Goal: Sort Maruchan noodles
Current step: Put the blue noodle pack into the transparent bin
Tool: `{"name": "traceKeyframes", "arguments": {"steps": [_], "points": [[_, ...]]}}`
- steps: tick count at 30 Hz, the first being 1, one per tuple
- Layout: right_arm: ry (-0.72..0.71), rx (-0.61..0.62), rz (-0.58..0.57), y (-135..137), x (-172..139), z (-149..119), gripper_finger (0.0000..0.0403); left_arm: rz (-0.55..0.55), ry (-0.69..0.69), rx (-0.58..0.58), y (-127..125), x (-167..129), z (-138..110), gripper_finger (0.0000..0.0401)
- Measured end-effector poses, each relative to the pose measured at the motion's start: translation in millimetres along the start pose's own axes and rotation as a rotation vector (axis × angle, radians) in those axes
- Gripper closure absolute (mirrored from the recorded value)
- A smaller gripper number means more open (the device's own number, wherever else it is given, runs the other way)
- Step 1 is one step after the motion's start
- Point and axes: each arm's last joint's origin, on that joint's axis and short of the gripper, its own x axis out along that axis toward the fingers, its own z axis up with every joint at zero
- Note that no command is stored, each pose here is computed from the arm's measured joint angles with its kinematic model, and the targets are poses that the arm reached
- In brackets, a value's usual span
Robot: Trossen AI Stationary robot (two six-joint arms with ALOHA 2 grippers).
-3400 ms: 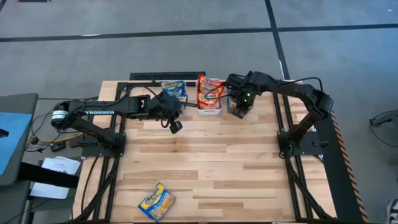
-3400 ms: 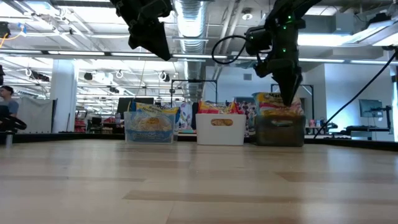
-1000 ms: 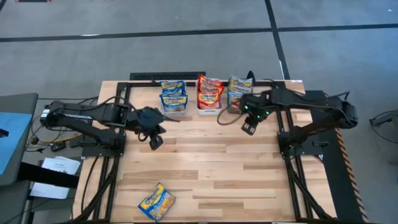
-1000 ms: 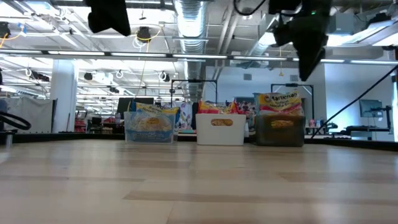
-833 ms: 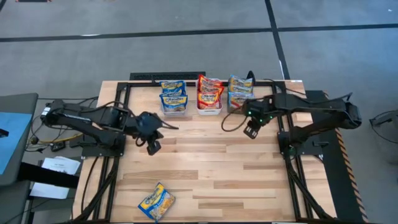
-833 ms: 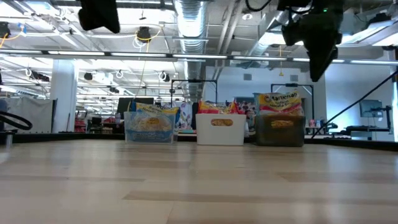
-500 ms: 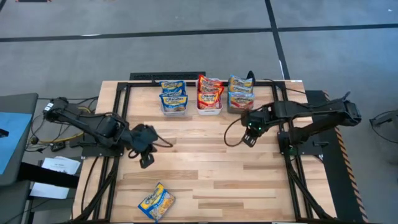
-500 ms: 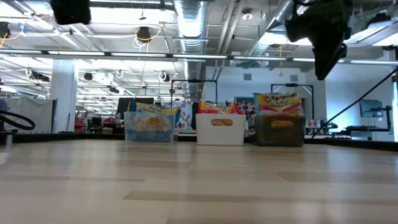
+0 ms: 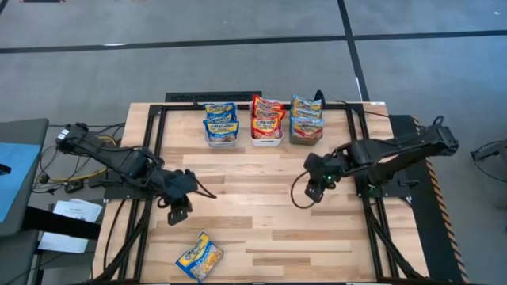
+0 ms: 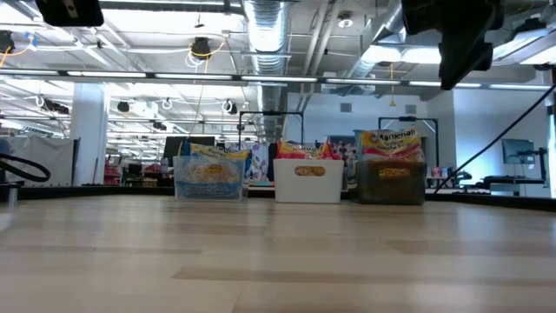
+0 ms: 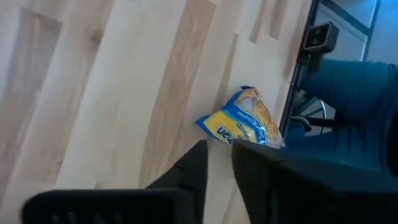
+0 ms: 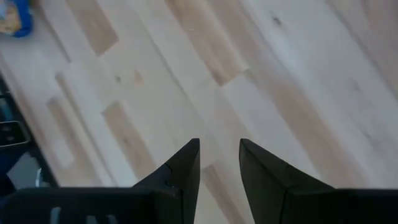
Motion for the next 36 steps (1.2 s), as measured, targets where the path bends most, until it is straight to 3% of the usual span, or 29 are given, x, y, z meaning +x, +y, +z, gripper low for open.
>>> {"name": "traceKeyframes", "arguments": {"steps": [4, 10, 20, 27, 36], "points": [[-0.003, 0.004, 0.04, 11, -1, -8, 0.0266, -0.007, -0.024, 0.001, -4, 1, -1, 0.0294], [-0.005, -0.003, 0.078, 28, 2, -20, 0.0266, 0.044, -0.058, -0.109, -13, 15, -2, 0.0248], [0.031, -0.029, 0.098, 54, 29, -31, 0.0266, 0.087, 0.046, -0.08, -44, 70, -21, 0.0244], [0.052, -0.052, 0.1, 69, 51, -37, 0.0266, 0.123, 0.173, -0.131, -57, 104, -40, 0.0244], [0.077, -0.082, 0.142, 84, 70, -45, 0.0266, 0.123, 0.236, -0.155, -68, 136, -56, 0.0244]]}}
